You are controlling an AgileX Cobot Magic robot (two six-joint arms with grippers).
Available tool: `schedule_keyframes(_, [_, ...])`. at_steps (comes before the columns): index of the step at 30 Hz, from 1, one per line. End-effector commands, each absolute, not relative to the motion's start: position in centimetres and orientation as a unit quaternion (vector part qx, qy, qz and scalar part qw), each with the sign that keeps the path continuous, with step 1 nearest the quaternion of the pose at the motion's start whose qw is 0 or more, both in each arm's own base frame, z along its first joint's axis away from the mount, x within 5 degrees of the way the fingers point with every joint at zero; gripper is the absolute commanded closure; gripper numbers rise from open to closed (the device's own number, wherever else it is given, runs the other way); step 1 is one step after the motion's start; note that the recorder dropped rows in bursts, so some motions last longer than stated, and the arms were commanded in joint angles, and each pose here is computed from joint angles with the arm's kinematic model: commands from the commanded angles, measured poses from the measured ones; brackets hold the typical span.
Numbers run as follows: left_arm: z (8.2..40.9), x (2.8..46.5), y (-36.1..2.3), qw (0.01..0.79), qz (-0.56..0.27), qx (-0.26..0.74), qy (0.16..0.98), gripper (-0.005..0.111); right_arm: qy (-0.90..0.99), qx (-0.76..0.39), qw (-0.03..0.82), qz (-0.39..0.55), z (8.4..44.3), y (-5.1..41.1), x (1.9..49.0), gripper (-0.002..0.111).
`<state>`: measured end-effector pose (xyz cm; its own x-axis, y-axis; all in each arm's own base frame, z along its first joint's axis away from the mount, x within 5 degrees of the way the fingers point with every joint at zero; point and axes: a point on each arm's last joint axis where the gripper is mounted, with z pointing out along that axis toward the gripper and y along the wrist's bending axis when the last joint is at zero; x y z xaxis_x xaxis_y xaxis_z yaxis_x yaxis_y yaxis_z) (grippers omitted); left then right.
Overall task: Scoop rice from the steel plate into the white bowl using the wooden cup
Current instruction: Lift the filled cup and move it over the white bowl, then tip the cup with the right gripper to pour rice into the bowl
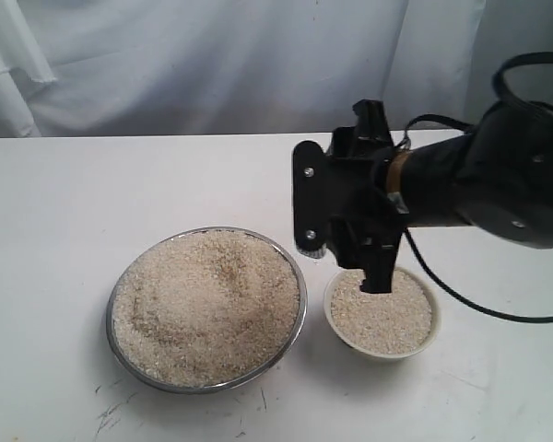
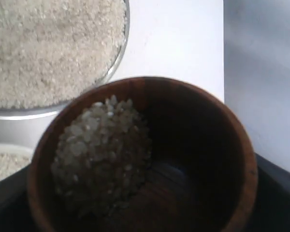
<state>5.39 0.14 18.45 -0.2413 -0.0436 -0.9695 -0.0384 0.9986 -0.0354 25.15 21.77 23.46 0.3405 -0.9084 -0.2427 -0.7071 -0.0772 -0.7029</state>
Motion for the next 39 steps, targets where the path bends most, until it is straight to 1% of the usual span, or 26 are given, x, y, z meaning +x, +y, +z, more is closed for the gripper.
schedule_keyframes(1, [18.4, 5.4, 0.1, 0.621, -0.003, -0.025, 0.784, 0.107, 0.556, -0.717, 0.391, -0.157, 23.8, 18.5, 24.7, 0.108])
schedule_keyframes(6, [18.4, 5.4, 0.1, 0.621, -0.003, -0.025, 0.784, 0.107, 0.537, -0.728, 0.380, -0.194, 23.2, 15.4, 24.2, 0.108])
schedule_keyframes(10, [18.4, 5.4, 0.1, 0.621, -0.003, -0.025, 0.784, 0.107, 0.503, -0.749, 0.373, -0.217, 22.7, 14.4, 24.0, 0.108])
schedule_keyframes(18, [18.4, 5.4, 0.1, 0.621, -0.003, -0.025, 0.784, 0.107, 0.434, -0.786, 0.374, -0.234, 22.2, 14.5, 23.7, 0.108])
schedule_keyframes(21, [18.4, 5.4, 0.1, 0.621, -0.003, -0.025, 0.784, 0.107, 0.410, -0.805, 0.356, -0.241, 21.4, 14.4, 23.5, 0.108])
schedule_keyframes(30, [18.4, 5.4, 0.1, 0.621, -0.003, -0.025, 0.784, 0.107, 0.356, -0.836, 0.327, -0.261, 20.6, 14.6, 23.9, 0.108])
schedule_keyframes(36, [18.4, 5.4, 0.1, 0.621, -0.003, -0.025, 0.784, 0.107, 0.346, -0.844, 0.315, -0.264, 20.1, 15.4, 25.2, 0.108])
schedule_keyframes(39, [18.4, 5.4, 0.1, 0.621, -0.003, -0.025, 0.784, 0.107, 0.334, -0.850, 0.292, -0.284, 20.0, 15.7, 25.6, 0.108])
